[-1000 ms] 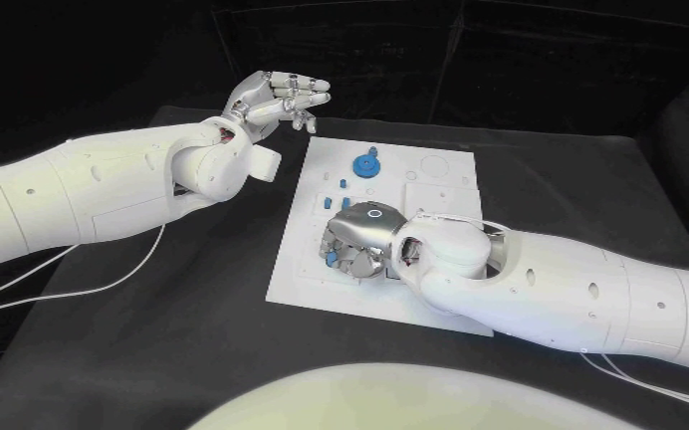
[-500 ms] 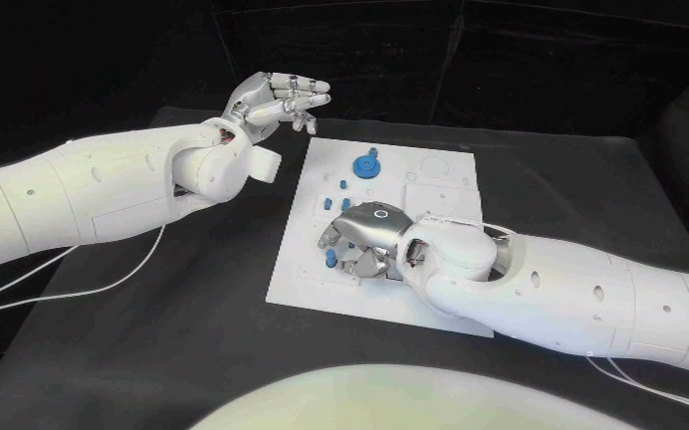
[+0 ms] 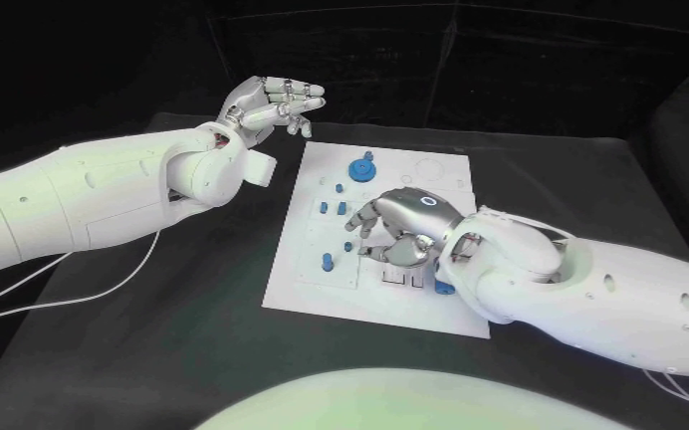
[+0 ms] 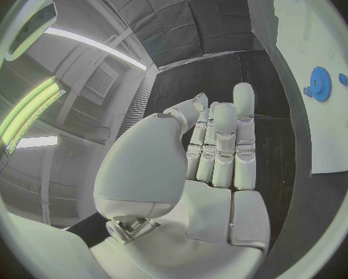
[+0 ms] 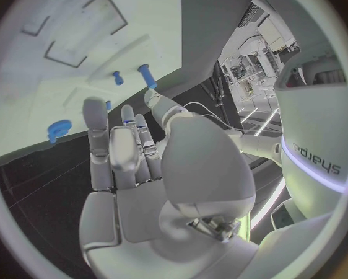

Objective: Assemble the parts on the task board

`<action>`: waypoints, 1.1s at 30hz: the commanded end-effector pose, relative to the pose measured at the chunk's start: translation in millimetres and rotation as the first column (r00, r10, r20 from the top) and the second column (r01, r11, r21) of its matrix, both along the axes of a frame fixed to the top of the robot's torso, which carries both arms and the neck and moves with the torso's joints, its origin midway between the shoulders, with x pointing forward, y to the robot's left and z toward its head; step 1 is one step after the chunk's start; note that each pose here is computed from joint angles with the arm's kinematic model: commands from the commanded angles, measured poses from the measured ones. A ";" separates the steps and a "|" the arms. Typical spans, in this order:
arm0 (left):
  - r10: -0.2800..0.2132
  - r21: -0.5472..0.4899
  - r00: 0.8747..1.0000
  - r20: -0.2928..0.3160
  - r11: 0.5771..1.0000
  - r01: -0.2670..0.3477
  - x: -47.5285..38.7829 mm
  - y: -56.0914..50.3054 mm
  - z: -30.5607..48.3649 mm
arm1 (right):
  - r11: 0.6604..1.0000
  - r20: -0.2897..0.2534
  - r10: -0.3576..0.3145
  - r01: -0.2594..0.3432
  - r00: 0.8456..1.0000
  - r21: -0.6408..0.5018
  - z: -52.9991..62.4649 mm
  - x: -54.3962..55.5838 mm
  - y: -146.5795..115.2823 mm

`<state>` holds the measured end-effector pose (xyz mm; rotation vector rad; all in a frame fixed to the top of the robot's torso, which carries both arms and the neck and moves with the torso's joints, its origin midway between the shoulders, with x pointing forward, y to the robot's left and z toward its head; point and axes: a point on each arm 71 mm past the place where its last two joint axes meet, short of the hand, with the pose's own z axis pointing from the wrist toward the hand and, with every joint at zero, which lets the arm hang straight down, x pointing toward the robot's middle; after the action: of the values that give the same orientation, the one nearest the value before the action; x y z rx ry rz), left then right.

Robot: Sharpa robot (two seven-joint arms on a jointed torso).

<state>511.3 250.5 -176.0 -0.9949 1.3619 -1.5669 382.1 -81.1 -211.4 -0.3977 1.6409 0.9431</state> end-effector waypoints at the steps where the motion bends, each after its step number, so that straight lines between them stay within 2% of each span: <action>1: -0.010 -0.007 1.000 0.001 1.000 0.010 -0.1 -0.1 0.4 | 0.983 -0.110 -0.129 0.141 0.986 0.114 9.1 7.1 -27.9; 3: -0.009 -0.007 1.000 0.000 1.000 0.009 -0.1 0.4 0.0 | 0.967 -0.173 -0.199 0.222 0.964 0.125 9.4 10.3 -46.7; 6: -0.009 -0.006 1.000 -0.001 1.000 0.009 -0.4 0.9 -0.8 | 0.936 -0.247 -0.297 0.333 0.922 0.118 8.5 12.9 -72.7; 8: -0.010 -0.006 1.000 -0.002 1.000 0.010 -0.7 1.0 -1.5 | 0.916 -0.273 -0.350 0.388 0.896 0.101 7.5 13.4 -85.9; 13: -0.014 -0.007 1.000 -0.006 1.000 0.013 -2.1 0.6 -3.2 | 0.847 -0.307 -0.506 0.532 0.806 0.003 1.2 13.7 -117.8; 16: -0.015 -0.007 1.000 -0.008 1.000 0.015 -2.9 0.7 -4.0 | 0.804 -0.326 -0.578 0.591 0.748 -0.071 -7.1 9.5 -133.5; 18: -0.015 -0.007 1.000 -0.010 1.000 0.015 -3.2 0.8 -4.5 | 0.788 -0.333 -0.604 0.605 0.724 -0.114 -13.5 4.6 -139.0; 20: -0.015 -0.007 1.000 -0.011 1.000 0.015 -3.5 1.0 -5.0 | 0.781 -0.333 -0.617 0.608 0.713 -0.144 -17.9 1.3 -141.2; 23: -0.016 -0.007 1.000 -0.012 1.000 0.016 -3.9 1.0 -5.9 | 0.776 -0.325 -0.627 0.606 0.708 -0.177 -23.2 -3.6 -141.8; 33: -0.016 -0.006 1.000 -0.016 1.000 0.016 -4.6 2.1 -7.6 | 0.780 -0.289 -0.626 0.575 0.725 -0.247 -31.8 -9.5 -136.5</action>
<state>507.0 253.6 -184.6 -1.0084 1.3803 -1.5613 373.3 -217.3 -242.2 0.2866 1.9813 0.4596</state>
